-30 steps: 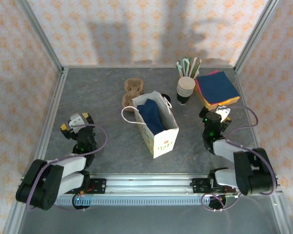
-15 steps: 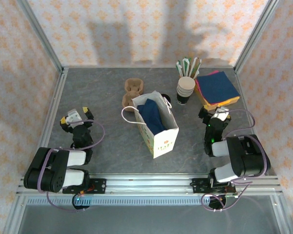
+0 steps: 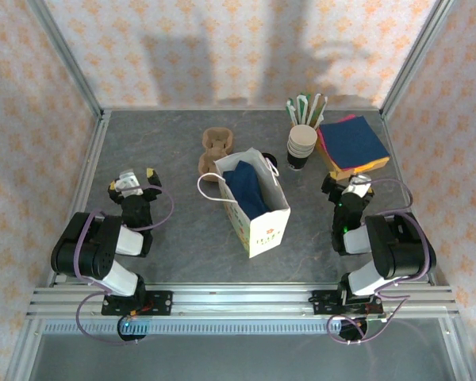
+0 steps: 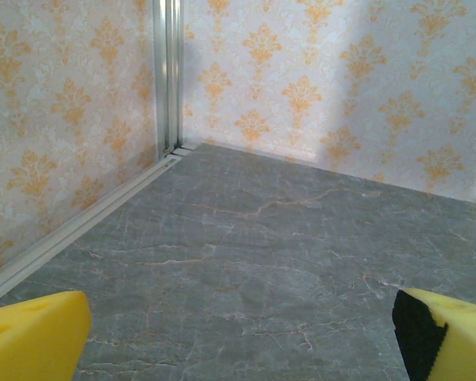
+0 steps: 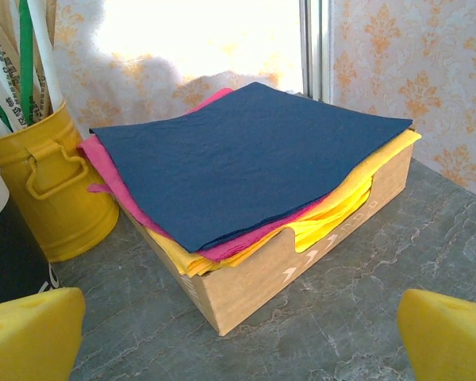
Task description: Pack the takeout coffee
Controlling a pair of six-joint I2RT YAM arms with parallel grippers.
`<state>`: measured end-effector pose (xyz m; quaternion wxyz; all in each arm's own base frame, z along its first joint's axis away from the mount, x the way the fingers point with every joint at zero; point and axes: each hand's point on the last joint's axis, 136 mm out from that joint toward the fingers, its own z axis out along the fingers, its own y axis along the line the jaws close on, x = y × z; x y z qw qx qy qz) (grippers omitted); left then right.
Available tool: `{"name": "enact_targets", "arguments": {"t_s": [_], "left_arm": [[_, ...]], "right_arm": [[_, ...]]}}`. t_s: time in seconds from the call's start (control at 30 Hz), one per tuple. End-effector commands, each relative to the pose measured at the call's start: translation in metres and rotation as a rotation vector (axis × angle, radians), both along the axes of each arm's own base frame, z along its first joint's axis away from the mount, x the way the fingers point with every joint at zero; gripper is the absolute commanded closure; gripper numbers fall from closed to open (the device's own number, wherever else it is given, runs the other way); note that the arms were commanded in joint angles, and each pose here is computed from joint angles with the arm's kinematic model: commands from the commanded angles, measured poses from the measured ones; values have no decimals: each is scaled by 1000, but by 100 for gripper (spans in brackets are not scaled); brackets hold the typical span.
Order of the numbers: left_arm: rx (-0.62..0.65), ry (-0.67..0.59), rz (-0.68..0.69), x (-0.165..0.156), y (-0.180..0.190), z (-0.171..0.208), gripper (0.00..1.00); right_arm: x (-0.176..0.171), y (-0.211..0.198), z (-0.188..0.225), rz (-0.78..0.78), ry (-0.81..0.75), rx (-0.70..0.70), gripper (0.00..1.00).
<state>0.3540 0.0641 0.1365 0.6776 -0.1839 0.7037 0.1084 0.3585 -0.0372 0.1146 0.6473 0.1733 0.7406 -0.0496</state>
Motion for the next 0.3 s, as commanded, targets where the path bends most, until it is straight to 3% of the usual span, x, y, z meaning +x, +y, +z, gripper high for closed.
{"name": "enact_targets", "arguments": {"t_s": [0.0, 0.27], "left_arm": [[-5, 0, -16, 2, -2, 1, 1], [-3, -3, -17, 2, -2, 1, 1]], "right_arm": [[5, -1, 14, -2, -49, 1, 0], [5, -1, 13, -3, -49, 1, 0]]}}
